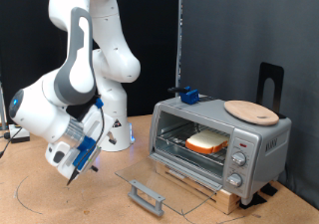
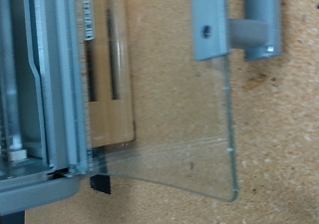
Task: Make a piece of toast with the oven
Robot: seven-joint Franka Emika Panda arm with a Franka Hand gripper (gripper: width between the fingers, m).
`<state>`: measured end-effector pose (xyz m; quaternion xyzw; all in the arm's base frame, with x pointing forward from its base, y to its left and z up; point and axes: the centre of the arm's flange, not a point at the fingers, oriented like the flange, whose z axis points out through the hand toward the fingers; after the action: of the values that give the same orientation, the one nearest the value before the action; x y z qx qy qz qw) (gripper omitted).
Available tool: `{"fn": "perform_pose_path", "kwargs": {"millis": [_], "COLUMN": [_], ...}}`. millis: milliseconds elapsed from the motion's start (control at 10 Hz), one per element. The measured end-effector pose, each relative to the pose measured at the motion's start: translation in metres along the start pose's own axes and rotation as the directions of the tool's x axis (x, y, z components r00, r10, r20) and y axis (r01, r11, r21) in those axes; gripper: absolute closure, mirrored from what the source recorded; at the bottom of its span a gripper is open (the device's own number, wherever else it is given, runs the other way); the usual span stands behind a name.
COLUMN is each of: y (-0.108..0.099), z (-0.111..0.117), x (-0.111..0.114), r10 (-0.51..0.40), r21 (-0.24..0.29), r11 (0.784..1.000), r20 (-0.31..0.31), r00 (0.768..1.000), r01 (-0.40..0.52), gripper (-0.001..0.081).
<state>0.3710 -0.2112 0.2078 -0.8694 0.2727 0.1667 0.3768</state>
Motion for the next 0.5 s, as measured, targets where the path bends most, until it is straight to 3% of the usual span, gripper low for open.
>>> {"fn": "perform_pose_path", "kwargs": {"millis": [500], "y": [0.019], "z": [0.035], "x": [0.023], "r10": [0.007], "r21": [-0.001], "r11": [1.000], "r20": [0.056], "r00": [0.998], "r01": [-0.007], "gripper": [-0.0002]}}
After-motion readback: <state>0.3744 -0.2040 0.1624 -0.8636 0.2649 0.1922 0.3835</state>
